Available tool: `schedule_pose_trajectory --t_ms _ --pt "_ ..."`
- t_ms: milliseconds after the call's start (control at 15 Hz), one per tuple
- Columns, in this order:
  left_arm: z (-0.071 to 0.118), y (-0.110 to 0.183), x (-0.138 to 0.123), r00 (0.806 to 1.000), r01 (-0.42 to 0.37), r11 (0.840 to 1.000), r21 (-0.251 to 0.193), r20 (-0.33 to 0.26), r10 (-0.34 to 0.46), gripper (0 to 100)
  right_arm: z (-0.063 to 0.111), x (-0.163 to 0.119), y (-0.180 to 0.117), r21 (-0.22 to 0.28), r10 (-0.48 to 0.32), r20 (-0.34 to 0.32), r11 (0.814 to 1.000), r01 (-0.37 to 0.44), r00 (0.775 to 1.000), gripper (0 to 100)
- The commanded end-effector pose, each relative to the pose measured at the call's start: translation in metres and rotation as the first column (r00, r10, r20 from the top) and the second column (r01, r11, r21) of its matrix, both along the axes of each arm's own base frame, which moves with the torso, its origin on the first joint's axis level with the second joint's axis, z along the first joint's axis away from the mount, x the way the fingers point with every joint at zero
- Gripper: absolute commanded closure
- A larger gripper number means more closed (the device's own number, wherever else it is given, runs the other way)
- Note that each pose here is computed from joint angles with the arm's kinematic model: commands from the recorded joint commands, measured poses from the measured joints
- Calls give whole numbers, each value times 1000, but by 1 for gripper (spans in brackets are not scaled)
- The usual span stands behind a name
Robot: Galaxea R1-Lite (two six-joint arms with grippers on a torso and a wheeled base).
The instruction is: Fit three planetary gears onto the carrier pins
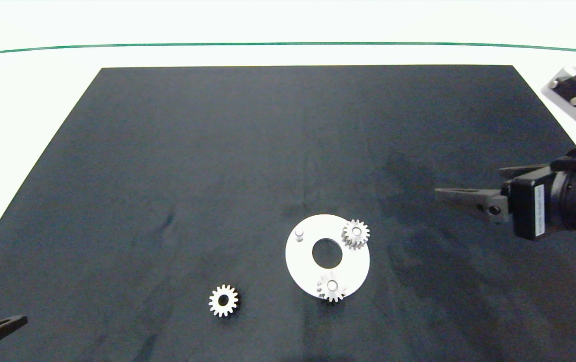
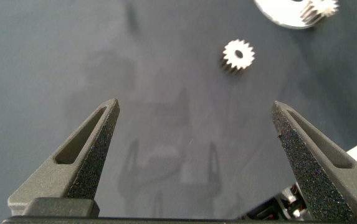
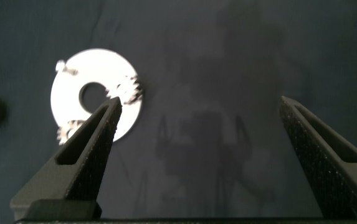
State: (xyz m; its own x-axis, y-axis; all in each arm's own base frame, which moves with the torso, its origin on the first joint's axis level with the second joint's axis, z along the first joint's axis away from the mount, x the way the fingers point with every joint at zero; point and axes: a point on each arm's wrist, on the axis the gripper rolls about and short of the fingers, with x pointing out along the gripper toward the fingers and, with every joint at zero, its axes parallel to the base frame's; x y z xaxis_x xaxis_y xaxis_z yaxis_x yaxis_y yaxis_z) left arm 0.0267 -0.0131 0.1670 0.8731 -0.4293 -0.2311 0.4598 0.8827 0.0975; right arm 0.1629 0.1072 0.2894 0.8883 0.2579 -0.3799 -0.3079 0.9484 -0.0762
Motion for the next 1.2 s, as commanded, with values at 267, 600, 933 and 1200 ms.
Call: schedule_pose_trajectory --t_ms 267,600,933,1200 --pt "-18 -35 49 987 119 989 85 -118 -109 0 19 -25 -24 40 -34 62 999 32 998 0" --pt "-29 -56 67 975 206 965 161 -116 -188 0 24 -27 -26 55 -36 78 998 32 996 0" --pt "-33 -58 66 964 267 919 289 -69 -259 0 26 -29 -27 64 -37 88 997 32 995 0" --pt "-33 -66 77 966 256 904 342 -55 -253 0 27 -31 -28 67 -37 93 997 31 995 0"
